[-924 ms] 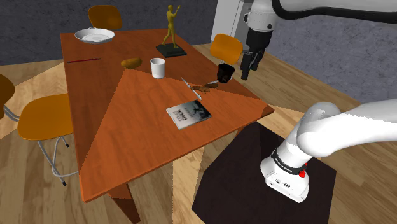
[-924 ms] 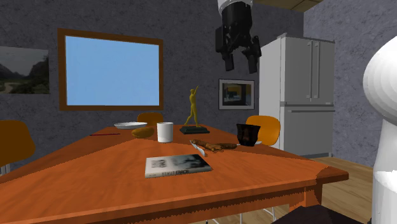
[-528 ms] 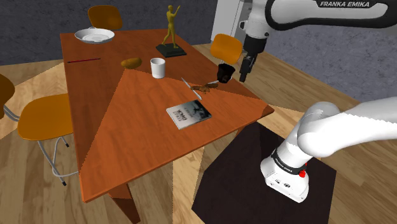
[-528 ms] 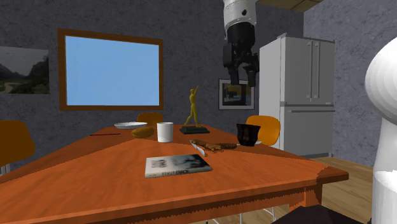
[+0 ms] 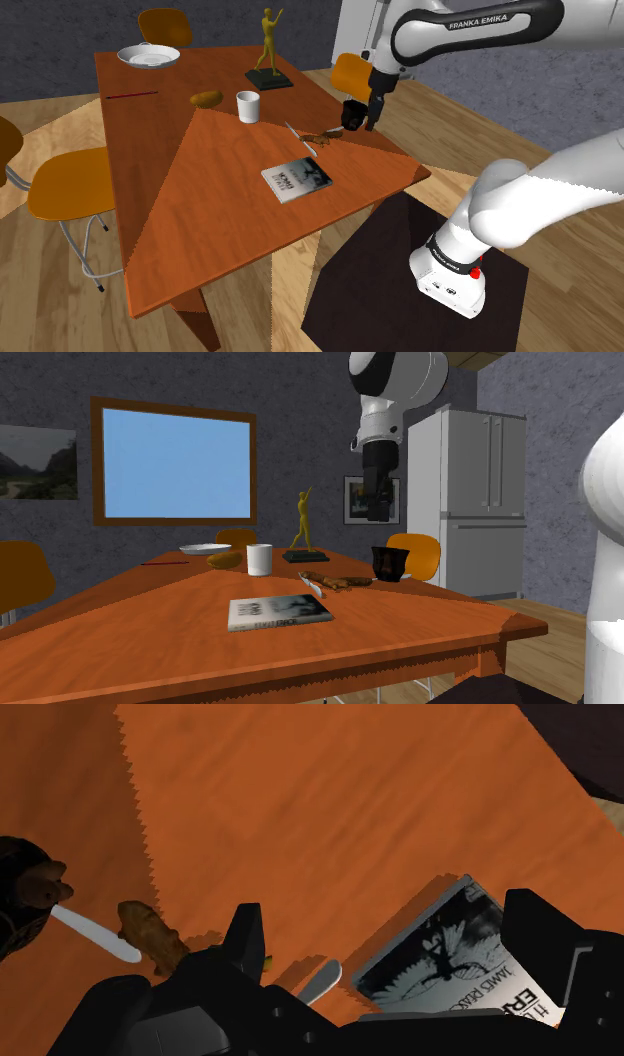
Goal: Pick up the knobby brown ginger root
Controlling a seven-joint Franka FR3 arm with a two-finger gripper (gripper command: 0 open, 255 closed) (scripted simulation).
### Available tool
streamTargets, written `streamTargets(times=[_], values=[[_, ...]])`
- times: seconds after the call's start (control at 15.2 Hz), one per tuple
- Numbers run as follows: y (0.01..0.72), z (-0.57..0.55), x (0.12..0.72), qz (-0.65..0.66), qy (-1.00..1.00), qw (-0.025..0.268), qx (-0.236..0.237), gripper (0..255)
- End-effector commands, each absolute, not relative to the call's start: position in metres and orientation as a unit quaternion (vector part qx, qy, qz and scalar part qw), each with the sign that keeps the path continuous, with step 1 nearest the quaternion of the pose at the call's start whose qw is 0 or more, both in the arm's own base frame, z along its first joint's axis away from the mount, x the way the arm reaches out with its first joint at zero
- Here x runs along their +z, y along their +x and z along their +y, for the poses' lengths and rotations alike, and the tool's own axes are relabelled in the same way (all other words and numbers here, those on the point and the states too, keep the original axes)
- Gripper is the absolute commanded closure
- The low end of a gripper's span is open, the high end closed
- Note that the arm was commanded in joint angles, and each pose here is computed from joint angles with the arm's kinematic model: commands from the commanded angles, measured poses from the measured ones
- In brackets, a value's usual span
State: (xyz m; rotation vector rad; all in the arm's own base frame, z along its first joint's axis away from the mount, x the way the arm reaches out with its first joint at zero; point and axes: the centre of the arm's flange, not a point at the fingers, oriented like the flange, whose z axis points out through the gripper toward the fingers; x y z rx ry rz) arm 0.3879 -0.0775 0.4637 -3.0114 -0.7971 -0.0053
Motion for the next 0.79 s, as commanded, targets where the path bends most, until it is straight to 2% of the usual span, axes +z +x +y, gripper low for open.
streamTargets(times=[0.0, 0.73], values=[[0.404, -0.090, 0.449, -0.295, -0.955, 0.019, -0.012, 0], [0.514, -0.128, 0.365, -0.485, -0.871, 0.055, -0.062, 0]])
